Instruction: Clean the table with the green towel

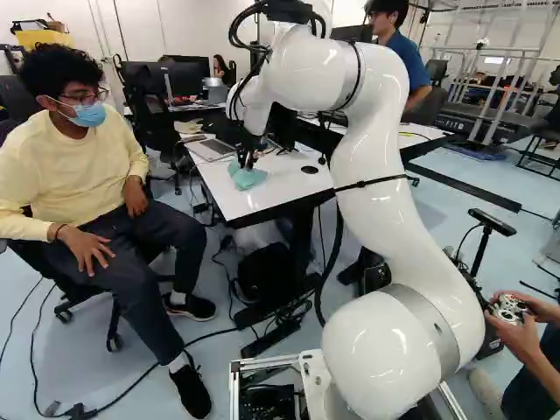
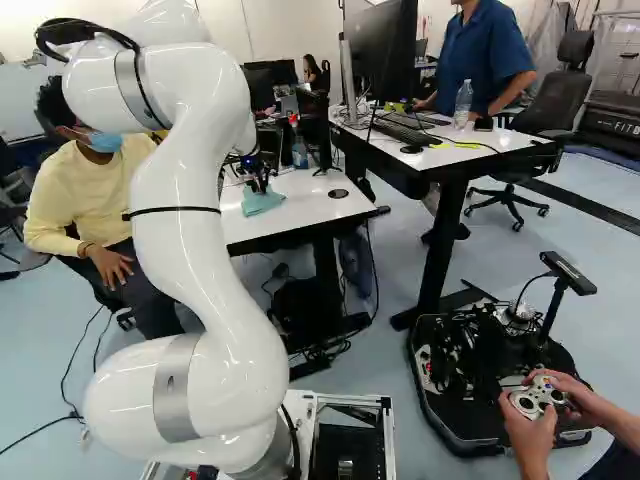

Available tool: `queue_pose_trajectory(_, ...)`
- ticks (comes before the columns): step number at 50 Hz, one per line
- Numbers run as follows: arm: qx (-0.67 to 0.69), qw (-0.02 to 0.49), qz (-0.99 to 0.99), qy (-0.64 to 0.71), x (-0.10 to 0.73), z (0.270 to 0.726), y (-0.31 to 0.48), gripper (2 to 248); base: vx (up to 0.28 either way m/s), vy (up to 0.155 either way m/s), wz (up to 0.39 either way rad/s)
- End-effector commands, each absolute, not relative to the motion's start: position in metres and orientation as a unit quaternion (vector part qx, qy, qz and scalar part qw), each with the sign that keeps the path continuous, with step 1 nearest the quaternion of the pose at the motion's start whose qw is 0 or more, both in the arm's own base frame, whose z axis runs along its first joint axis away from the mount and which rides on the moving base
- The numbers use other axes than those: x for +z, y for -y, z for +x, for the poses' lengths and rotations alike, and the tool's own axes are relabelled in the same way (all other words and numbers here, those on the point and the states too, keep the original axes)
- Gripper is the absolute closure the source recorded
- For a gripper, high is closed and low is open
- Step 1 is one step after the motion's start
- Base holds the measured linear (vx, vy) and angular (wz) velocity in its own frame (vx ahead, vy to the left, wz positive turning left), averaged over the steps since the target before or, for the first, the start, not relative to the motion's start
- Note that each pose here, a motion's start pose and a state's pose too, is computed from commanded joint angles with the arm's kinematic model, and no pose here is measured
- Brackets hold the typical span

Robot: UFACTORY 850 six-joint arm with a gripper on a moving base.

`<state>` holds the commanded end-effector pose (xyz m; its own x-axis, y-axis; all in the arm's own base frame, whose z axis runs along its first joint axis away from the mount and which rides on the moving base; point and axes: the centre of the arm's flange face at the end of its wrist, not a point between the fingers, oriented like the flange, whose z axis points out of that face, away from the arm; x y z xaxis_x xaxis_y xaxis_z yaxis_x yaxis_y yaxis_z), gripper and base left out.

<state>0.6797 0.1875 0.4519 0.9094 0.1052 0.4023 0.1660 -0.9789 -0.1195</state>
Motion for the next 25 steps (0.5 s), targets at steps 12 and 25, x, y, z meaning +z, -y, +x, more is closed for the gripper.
queue_pose_trajectory(12,-0.191,0.074,-0.976,0.069,0.453,0.661,-0.182,206,0.000,0.000,0.000)
queue_pose_trajectory(25,-0.184,0.070,-0.979,0.055,0.454,0.649,-0.159,206,0.000,0.000,0.000)
